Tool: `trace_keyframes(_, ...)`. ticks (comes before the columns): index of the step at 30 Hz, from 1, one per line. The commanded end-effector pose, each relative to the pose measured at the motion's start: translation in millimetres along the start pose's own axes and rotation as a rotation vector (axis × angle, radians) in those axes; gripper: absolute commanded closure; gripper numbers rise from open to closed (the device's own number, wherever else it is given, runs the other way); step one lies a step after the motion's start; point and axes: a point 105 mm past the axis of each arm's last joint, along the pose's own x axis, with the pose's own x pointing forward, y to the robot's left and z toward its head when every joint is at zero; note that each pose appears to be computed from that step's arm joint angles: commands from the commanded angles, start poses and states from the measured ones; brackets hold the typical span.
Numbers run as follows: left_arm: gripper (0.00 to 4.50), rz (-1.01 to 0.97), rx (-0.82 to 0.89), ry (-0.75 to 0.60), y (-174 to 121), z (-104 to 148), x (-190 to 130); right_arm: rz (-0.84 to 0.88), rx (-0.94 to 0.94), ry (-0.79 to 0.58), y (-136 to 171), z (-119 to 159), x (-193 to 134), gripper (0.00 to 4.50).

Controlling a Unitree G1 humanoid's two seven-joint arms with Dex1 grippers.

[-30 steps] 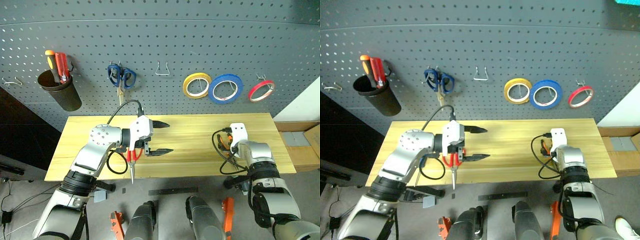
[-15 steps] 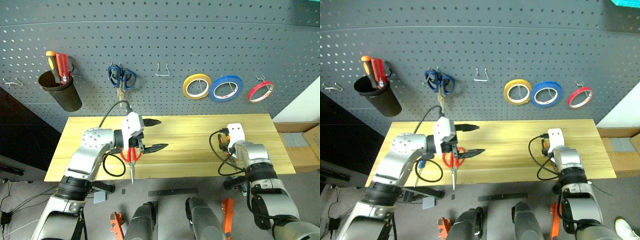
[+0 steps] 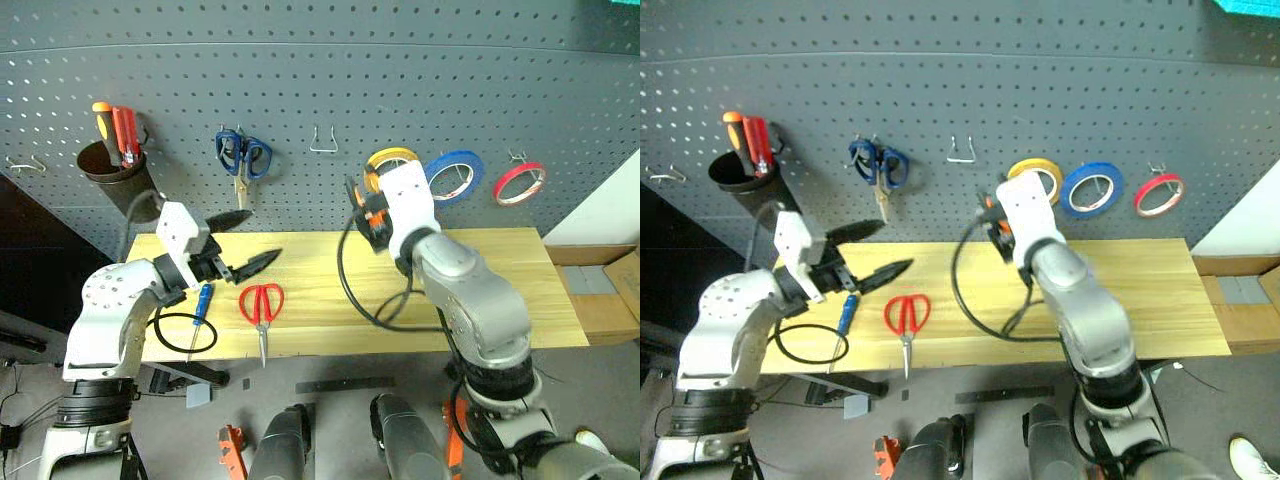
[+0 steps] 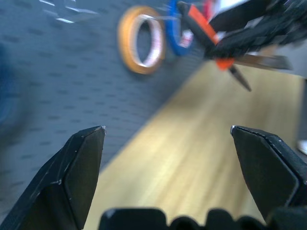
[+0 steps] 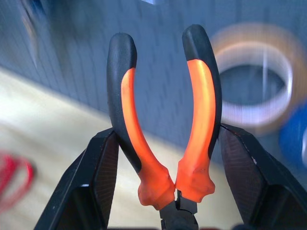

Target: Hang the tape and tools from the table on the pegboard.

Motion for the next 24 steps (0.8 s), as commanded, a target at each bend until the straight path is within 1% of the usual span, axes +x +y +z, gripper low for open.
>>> trace_keyframes(1,0.0,0.117,0.066,-0.066,21,25,-8,0.0,0.001,-0.16,-1,47,12,1.83)
trace_keyframes(5,0.0,0.2,0.091,-0.083,31,32,-14,0.002,0.026,-0.258,-2,84,29,1.83)
trace_keyframes(8,0.0,0.232,0.107,-0.085,32,36,-15,-0.013,0.059,-0.342,-4,115,42,1.83)
trace_keyframes(14,0.0,0.254,0.121,-0.087,33,38,-8,-0.041,0.101,-0.439,-7,148,60,1.83)
trace_keyframes(16,0.0,0.243,0.13,-0.089,31,40,-1,-0.058,0.101,-0.455,-9,152,68,1.83)
trace_keyframes(19,0.0,0.225,0.14,-0.092,30,42,5,-0.074,0.1,-0.456,-11,149,77,1.83)
trace_keyframes(24,0.0,0.207,0.142,-0.108,30,45,13,-0.078,0.111,-0.414,-7,126,92,1.83)
